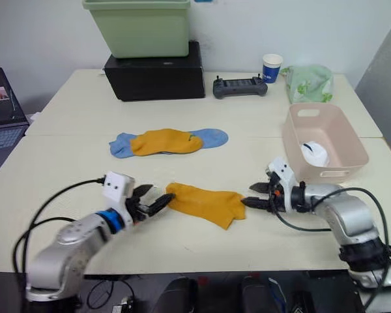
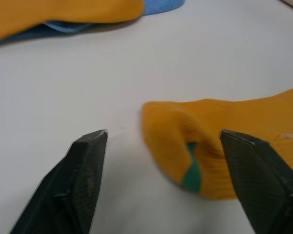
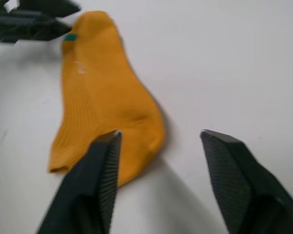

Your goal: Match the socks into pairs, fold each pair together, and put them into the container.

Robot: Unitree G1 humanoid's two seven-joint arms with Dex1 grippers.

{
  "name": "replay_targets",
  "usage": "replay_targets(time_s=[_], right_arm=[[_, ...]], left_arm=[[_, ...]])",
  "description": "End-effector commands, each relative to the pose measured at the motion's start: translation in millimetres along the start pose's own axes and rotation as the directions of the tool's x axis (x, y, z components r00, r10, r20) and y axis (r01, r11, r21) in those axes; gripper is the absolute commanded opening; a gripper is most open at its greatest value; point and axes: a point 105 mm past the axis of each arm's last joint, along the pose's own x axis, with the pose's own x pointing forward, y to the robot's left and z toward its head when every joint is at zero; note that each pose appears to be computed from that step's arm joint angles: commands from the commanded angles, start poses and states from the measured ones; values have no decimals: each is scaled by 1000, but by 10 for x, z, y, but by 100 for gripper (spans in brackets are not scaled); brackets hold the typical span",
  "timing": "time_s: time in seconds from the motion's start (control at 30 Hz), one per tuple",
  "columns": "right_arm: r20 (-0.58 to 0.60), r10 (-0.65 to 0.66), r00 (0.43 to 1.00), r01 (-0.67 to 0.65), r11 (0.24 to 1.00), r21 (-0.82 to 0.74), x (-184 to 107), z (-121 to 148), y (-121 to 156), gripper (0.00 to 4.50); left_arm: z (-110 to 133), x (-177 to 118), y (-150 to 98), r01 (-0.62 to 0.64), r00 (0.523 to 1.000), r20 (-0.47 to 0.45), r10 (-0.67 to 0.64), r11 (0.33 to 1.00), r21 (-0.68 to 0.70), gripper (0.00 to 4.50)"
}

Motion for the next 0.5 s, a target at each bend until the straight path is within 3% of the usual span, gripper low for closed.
replay_targets(time_s=[0.03, 0.13, 0.43, 0.5], right_arm=[[14, 89, 996, -84, 976, -201, 9, 128, 284, 304], [-54, 151, 987, -160, 906, -393, 53, 25, 464, 304], [-75, 154, 985, -169, 789, -591, 362, -101, 479, 304], [-86, 149, 985, -170, 779, -603, 432, -125, 453, 309]], left_arm=[[122, -122, -20, 150, 987, 32, -160, 966, 211, 389], [25, -139, -65, 284, 955, -56, -291, 847, 448, 389], [-134, 183, -100, 358, 922, -142, -359, 657, 664, 389], [-151, 230, -104, 360, 921, -142, -362, 655, 664, 350]])
